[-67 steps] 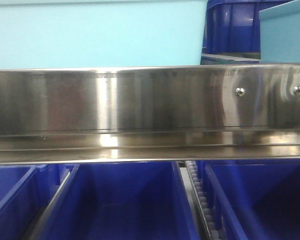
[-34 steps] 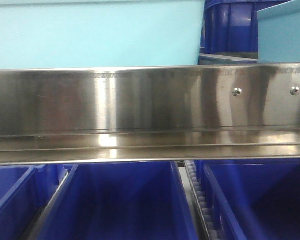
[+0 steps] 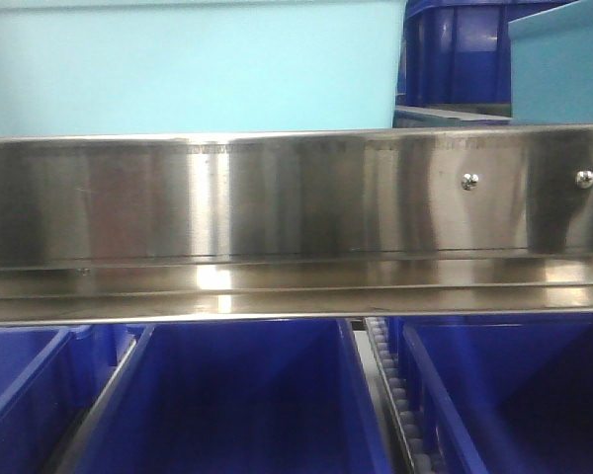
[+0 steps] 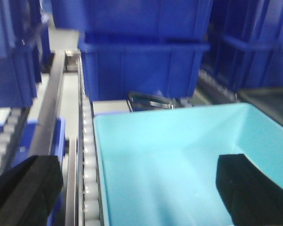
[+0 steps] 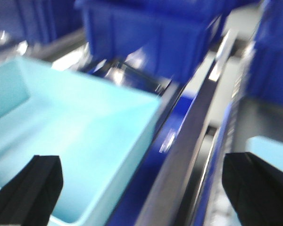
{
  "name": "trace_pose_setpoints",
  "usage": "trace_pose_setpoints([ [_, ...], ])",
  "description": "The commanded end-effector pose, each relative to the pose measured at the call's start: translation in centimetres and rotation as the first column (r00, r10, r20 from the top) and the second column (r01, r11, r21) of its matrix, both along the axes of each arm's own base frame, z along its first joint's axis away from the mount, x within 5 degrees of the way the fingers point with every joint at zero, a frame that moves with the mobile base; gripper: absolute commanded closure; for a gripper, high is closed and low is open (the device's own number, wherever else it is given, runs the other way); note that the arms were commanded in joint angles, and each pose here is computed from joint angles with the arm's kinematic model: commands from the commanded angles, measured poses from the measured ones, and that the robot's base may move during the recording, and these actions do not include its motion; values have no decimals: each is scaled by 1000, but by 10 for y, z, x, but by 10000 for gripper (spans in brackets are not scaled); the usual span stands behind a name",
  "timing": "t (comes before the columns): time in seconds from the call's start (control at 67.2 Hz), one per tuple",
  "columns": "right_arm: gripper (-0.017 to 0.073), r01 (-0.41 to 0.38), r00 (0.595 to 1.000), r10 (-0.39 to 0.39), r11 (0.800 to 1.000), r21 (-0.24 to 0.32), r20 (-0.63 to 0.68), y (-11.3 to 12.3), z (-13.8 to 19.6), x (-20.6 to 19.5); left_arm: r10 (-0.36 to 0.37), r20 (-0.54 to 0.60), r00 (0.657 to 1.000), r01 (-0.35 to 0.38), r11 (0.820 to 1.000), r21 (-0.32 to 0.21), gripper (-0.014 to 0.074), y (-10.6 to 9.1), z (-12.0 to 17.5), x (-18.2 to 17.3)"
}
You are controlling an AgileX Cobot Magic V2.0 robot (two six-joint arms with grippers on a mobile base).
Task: Move two blue bins to right shelf middle
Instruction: 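Close both grippers on opposite side walls of the teal bin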
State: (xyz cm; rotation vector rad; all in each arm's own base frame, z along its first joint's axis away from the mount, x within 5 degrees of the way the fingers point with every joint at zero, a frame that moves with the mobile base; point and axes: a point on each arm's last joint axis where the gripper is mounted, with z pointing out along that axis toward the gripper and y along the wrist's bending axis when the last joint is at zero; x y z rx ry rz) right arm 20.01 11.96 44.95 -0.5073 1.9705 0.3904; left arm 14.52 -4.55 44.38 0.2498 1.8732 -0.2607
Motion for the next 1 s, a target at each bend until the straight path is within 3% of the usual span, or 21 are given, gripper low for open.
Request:
trace_pose_setpoints([
  [0.0,-9,4,995,-5,1000,-12,-104,11,4,14,-13,-93,996,15,1000,19,24,-6,6,15],
  [0.074,-9,32,979,-33,999,-10,-199,20,10,28,-13,-185,983,21,999,40,24,-11,7,31],
  [0.134,-9,31,962,-43,998,-48,-270,28,7,41,-10,-256,967,25,998,55,24,-15,7,45],
  [0.372,-9,45,917,-91,991,-126,-389,54,-12,89,9,-482,876,42,995,94,24,-28,-21,100],
  [0.565,-9,27,867,-125,978,-205,-483,71,-51,119,48,-578,814,34,991,130,24,-24,-53,134],
  [0.684,-9,34,844,-145,975,-218,-517,79,-71,131,61,-629,775,25,992,127,24,-21,-71,152],
  [0.804,-9,39,831,-156,974,-224,-533,84,-85,141,10,-667,745,60,995,82,24,-23,-85,163],
  [0.982,0,39,820,-165,972,-234,-548,88,-98,148,12,-699,715,75,993,94,24,-25,-100,174],
])
